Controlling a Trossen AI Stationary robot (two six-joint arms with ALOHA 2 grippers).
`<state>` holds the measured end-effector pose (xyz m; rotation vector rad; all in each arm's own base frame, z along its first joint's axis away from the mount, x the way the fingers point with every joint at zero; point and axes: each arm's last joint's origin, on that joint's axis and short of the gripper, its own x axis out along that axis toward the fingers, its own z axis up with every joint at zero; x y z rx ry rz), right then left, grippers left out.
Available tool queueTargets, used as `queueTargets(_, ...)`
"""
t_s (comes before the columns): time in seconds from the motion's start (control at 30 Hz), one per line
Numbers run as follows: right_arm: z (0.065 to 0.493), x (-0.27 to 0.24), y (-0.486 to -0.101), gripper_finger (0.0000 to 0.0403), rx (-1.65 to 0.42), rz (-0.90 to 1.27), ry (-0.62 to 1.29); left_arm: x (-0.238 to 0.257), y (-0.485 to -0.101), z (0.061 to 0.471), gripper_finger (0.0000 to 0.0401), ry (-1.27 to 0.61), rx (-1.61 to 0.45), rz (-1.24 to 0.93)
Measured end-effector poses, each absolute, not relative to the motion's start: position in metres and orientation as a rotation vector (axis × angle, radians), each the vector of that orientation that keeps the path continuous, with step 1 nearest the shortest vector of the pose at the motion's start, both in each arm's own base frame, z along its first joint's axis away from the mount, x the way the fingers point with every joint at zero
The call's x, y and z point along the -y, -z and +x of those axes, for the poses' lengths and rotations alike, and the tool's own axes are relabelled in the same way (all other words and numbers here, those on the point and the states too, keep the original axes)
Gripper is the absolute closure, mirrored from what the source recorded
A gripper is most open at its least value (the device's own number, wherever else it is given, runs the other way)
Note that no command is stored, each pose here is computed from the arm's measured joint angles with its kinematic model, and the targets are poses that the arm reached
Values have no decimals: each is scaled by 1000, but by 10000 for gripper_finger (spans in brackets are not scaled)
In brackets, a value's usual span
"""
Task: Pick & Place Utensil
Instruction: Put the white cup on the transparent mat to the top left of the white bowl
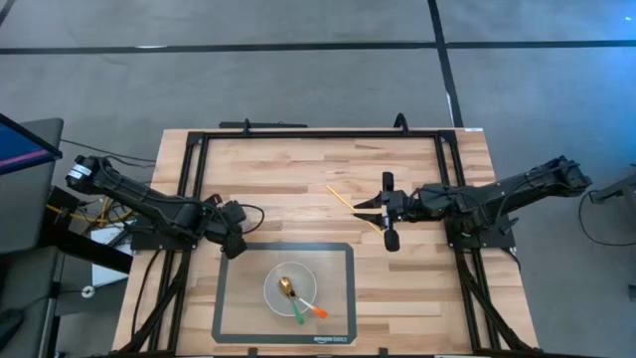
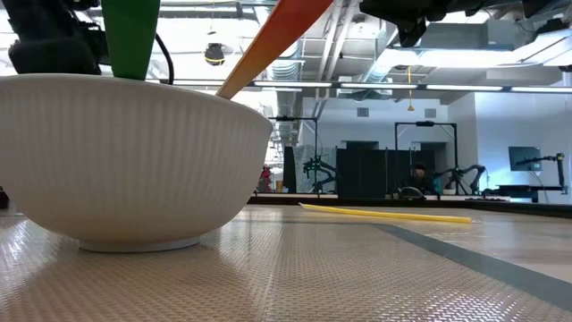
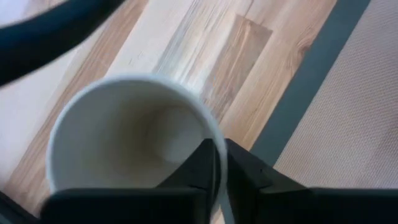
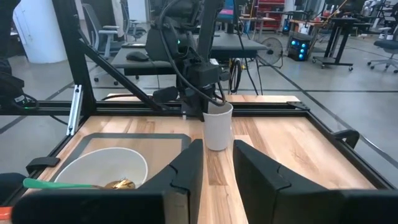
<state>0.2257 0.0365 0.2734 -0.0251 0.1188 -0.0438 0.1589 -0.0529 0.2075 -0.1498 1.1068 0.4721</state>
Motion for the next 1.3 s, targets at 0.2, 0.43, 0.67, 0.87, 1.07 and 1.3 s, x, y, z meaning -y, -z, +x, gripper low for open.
queueTargets(0.2,226,-36,-273,321,-119,-25,44,55,-209,161,383,-456,-1086,-160)
queueTargets(0.43,226,-36,-273,321,-119,-25,44,68,-226,166,390,-401,-1023,-273)
queueTargets(0.67,226,-36,-273,321,-120,-25,44,93,-237,164,390,-278,-985,-386)
queueTargets(0.87,226,-36,-273,321,-120,-25,44,121,-230,162,387,-182,-998,-378)
queueTargets(1.07,226,-36,-273,321,-120,-25,44,144,-210,168,389,-158,-1070,-302)
queueTargets(1.3,226,-36,-273,321,-120,-25,44,155,-208,175,372,-133,-1082,-308)
